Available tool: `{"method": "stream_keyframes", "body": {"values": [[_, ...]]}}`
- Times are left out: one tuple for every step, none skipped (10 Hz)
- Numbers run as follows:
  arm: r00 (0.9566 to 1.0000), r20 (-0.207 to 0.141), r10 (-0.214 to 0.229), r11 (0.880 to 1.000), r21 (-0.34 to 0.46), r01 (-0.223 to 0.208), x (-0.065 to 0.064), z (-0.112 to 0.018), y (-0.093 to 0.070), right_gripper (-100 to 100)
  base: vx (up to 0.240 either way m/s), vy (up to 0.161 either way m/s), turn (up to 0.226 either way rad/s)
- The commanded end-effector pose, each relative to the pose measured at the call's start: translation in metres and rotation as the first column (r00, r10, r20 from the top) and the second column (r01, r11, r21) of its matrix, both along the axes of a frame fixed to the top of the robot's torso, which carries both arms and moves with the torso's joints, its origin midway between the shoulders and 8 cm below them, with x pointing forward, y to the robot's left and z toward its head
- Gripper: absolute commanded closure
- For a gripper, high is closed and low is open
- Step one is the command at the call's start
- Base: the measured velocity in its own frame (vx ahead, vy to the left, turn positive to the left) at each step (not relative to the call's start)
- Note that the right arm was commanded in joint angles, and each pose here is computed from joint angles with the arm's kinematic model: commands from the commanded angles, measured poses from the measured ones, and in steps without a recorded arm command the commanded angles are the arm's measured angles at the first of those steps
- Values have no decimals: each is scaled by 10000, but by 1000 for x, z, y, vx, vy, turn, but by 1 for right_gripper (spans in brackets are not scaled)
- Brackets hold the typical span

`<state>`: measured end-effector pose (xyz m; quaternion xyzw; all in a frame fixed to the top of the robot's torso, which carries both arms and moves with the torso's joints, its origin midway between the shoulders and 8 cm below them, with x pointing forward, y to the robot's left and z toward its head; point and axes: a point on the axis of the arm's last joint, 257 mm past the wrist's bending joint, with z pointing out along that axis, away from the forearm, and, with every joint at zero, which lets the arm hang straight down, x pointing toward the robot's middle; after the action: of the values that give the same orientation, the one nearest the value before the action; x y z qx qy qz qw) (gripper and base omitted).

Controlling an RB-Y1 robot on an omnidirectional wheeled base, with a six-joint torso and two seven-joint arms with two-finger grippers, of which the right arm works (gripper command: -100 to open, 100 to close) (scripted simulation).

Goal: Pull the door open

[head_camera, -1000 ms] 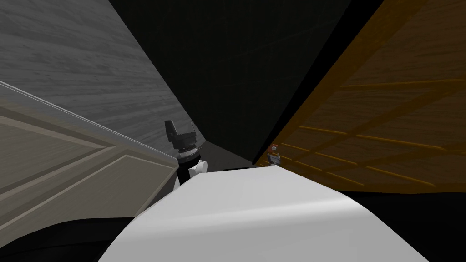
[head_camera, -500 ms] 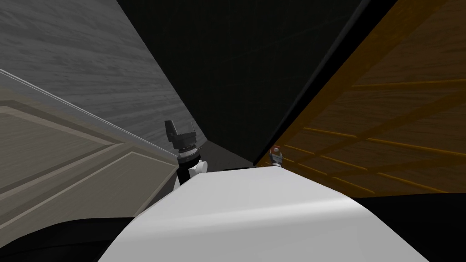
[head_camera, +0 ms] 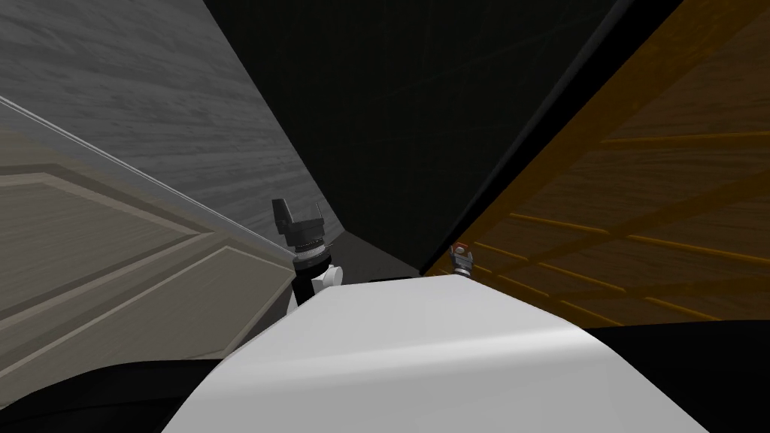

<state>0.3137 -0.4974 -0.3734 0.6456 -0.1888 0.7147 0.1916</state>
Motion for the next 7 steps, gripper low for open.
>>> {"method": "stream_keyframes", "body": {"values": [[9999,-106,-94,9999,54,95,-1,-3,-7,-100,9,1,80],[9994,-10,-337,9994,-3,337,-4,2,-17,-100,9,0,41],[9993,-149,-340,9994,71,342,-5,-3,-20,-100,10,2,75],[9987,-86,-504,9987,35,505,-7,0,-27,-100,7,4,42],[9982,-218,-551,9984,109,554,-9,-5,-31,-100,5,10,69],[9977,-176,-661,9978,86,662,-11,-3,-36,-100,-1,10,42],[9968,-303,-734,9971,162,740,-14,-7,-40,-100,-1,12,72]]}}
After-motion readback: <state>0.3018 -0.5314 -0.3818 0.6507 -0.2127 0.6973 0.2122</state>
